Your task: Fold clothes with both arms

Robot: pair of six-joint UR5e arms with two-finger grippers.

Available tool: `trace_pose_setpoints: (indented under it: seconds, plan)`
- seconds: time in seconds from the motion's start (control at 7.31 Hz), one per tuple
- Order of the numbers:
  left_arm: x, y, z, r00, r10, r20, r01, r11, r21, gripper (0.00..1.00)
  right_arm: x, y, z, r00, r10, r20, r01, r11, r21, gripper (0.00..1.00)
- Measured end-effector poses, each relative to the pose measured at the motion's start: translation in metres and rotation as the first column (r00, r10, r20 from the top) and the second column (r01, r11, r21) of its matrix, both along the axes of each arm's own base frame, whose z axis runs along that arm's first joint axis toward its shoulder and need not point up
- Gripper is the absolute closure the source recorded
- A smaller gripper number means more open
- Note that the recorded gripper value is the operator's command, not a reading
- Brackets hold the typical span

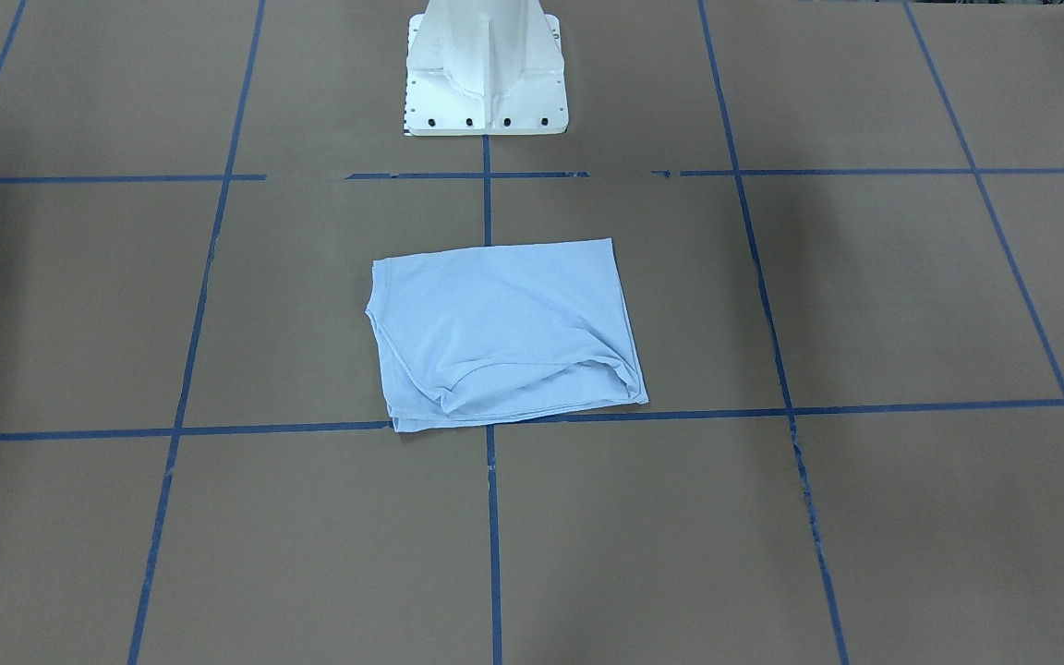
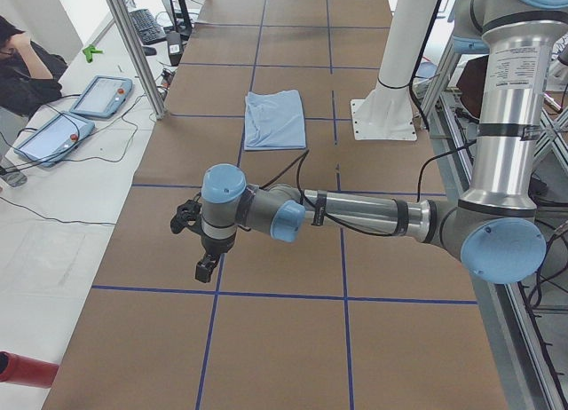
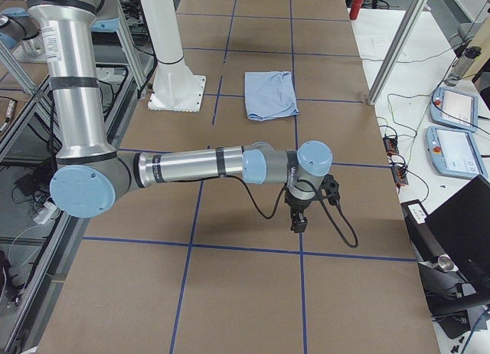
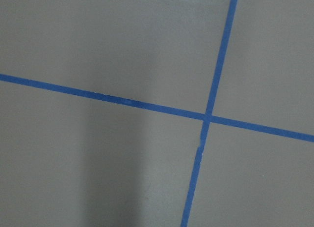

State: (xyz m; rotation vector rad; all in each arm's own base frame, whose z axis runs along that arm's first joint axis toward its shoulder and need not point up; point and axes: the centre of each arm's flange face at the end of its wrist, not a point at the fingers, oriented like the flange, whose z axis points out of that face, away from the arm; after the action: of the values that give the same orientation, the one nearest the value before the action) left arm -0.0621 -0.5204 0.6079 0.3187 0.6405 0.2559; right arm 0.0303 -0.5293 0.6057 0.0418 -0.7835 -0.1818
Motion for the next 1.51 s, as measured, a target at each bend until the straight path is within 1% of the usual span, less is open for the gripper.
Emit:
trace_pose_setpoints:
  seconds: [0.14, 0.41, 0.55, 0.82, 0.96, 1.23, 1.51]
  plan:
    - [-0.011, 0.013, 0.012, 1.0, 0.014, -0.009, -0.014, 1.0, -0.012, 0.0, 0.009, 0.011, 0.008, 1.0, 0.009, 0.006, -0.009, 1.0, -0.005, 0.0]
    - [-0.015, 0.032, 0.03, 1.0, 0.002, -0.019, -0.002, 1.0, -0.025, 0.0, 0.015, 0.027, 0.007, 1.0, 0.02, 0.005, -0.02, 1.0, -0.003, 0.0]
    - [-0.014, 0.034, 0.036, 1.0, -0.013, -0.024, 0.012, 0.999, -0.043, 0.0, 0.015, 0.033, 0.005, 1.0, 0.022, 0.006, -0.022, 1.0, -0.001, 0.0]
    - [-0.01, 0.036, 0.043, 0.996, -0.083, -0.039, 0.077, 0.99, -0.122, 0.0, 0.022, 0.041, 0.007, 0.999, 0.041, 0.009, -0.041, 0.999, -0.015, 0.0]
    - [0.0, 0.035, 0.042, 0.994, -0.097, -0.044, 0.089, 0.985, -0.148, 0.0, 0.026, 0.044, 0.009, 0.998, 0.064, 0.008, -0.063, 0.998, -0.031, 0.0]
    - [0.019, 0.032, 0.035, 0.995, -0.084, -0.054, 0.075, 0.984, -0.163, 0.0, 0.029, 0.045, 0.009, 0.993, 0.122, 0.003, -0.121, 0.989, -0.08, 0.0]
    - [0.024, 0.032, 0.03, 0.995, -0.079, -0.055, 0.069, 0.982, -0.173, 0.0, 0.029, 0.045, 0.011, 0.99, 0.142, 0.001, -0.141, 0.985, -0.103, 0.0]
